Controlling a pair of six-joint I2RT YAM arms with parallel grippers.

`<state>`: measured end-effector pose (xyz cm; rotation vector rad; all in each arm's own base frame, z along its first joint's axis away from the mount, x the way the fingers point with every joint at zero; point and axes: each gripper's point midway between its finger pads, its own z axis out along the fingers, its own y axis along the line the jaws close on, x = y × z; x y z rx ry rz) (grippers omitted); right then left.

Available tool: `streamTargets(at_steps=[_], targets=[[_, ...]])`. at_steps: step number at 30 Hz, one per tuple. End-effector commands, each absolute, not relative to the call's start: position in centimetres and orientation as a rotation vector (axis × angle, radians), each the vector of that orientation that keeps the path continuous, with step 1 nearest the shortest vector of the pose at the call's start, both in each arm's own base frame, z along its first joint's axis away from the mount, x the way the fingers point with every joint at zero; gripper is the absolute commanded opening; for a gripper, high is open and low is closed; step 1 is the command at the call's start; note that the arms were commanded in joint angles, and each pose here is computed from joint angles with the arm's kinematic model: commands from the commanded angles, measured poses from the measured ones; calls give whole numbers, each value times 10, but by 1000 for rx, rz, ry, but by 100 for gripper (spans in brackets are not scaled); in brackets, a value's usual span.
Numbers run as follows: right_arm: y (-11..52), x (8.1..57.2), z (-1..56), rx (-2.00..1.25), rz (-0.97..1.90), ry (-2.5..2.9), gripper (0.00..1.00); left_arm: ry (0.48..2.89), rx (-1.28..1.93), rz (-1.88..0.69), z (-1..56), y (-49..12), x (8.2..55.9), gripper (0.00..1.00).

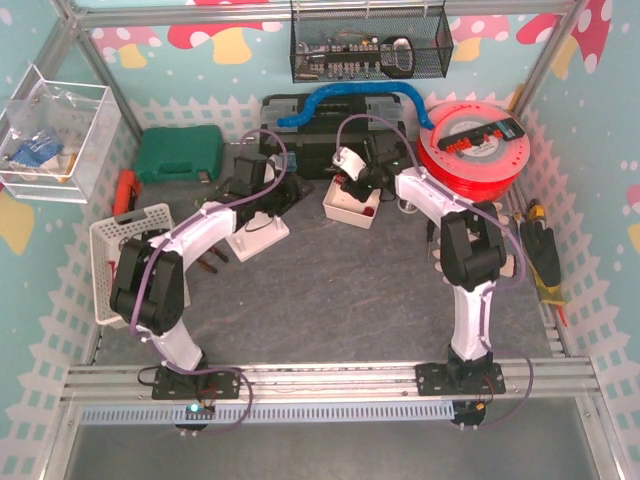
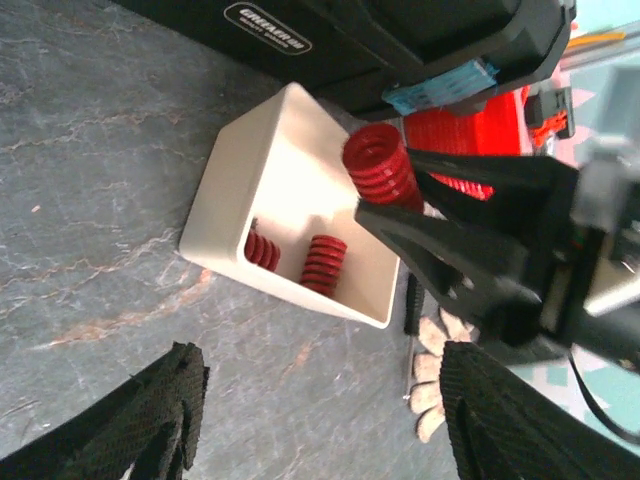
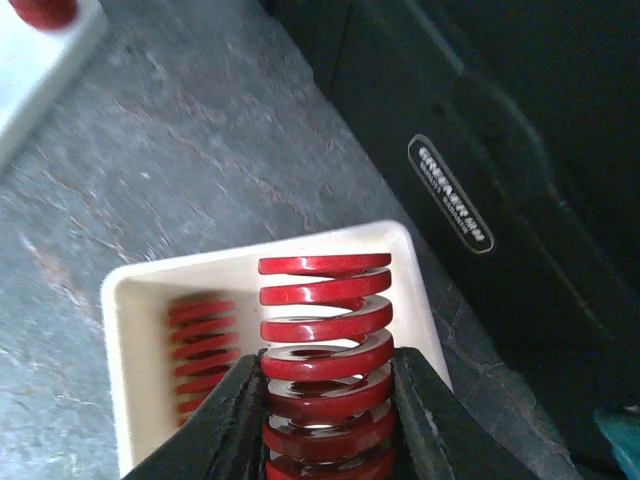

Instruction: Install the large spring

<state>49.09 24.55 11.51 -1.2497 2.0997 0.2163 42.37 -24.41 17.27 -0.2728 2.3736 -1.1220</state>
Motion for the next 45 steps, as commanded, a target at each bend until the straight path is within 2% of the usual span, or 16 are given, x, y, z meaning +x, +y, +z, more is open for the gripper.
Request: streamTargets(at_steps=[1,4,6,11,29,45], targets=[[261,478,167,-1188,319,1949,0,2286,-238,-1165,207,-246,432,63],[267,465,173,-1182,363,1914,0,2246,-199,-1210,222,-252,435,54],[273,456,190,-1182,381,1865,0,2224,-165,-1247,232,-257,435,54],[289,435,207,-1168,433,1759,0,2202,-62,-1356,248,-273,434,62],[300,419,221,-1117,447,1666,0,2239,-74,-1390,237,-273,437,69],[310,413,232,-1113,499,1602,0,2280,-99,-1481,228,-281,431,52]])
